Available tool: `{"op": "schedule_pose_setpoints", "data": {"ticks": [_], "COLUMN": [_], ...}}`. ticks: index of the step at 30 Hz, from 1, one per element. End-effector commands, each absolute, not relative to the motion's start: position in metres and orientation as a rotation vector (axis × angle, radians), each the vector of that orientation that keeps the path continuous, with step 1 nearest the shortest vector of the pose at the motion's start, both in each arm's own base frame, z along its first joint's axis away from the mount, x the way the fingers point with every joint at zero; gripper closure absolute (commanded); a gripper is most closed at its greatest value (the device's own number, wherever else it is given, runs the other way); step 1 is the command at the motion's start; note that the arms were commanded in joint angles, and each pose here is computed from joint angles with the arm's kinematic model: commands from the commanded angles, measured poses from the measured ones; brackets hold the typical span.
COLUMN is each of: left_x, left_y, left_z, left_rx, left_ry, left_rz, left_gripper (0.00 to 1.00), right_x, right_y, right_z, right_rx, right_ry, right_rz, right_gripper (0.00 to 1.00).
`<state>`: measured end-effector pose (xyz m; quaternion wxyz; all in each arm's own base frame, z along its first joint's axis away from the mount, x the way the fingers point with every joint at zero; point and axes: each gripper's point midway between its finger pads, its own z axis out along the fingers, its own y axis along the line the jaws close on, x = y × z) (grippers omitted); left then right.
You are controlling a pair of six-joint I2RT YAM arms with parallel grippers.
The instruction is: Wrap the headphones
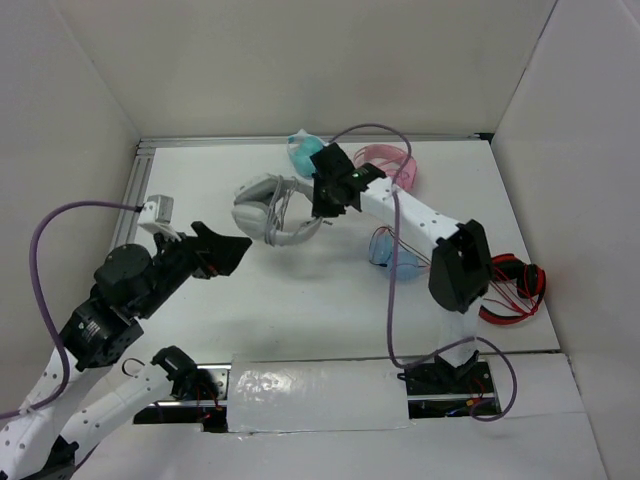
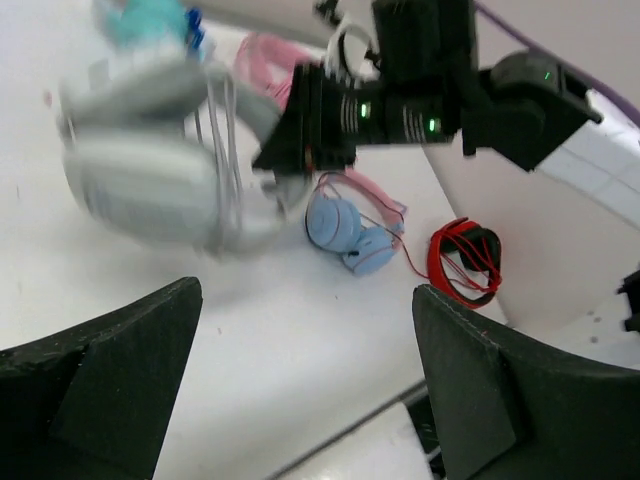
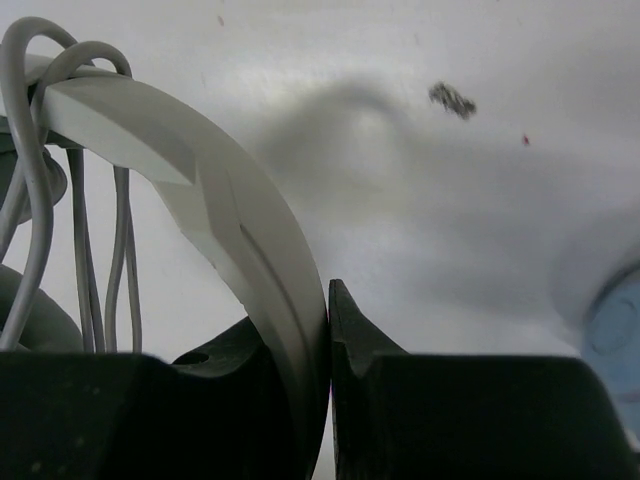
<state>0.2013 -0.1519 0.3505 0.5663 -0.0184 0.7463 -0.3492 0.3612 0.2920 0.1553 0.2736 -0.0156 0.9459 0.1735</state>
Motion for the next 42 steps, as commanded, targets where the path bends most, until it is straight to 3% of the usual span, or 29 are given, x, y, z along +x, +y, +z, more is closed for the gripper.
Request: {"op": "schedule_pose_setpoints", "data": {"ticks": [1, 10, 14, 29, 40, 42], "left_x": [0.194, 0.183, 0.174, 0.153, 0.155, 0.155], "left_y": [-0.135, -0.114, -0.103, -0.103, -0.108, -0.108], "left_z": [0.293, 0.251, 0.242, 0.248, 0.247, 0.250], "left_rx": [-0.348, -0.661, -0.758, -0.802, -0.746, -0.735], "left_ry": [1.945, 2.054, 2.066, 2.032, 2.023, 2.015], "left_rz": [-0.799, -0.733, -0.710, -0.857, -0.876, -0.883], "left_gripper": [0.01, 0.01, 0.01, 0.01, 0.01, 0.01], "right_x": [0.405, 0.477, 0.489, 0.407, 0.344, 0.341], "right_y": [0.337, 0.397, 0.430, 0.567, 0.617, 0.617], "right_z": [0.200, 0.189, 0.164, 0.143, 0.113, 0.113], "right_rx": [0.139, 0.487, 0.473, 0.194, -0.011, -0.001], "right_ry": [2.405, 2.306, 2.319, 2.303, 2.337, 2.333], "right_rz": [0.584, 0.749, 0.805, 1.028, 1.073, 1.047], "right_gripper": [1.00, 1.00, 1.00, 1.00, 1.00, 0.92]}}
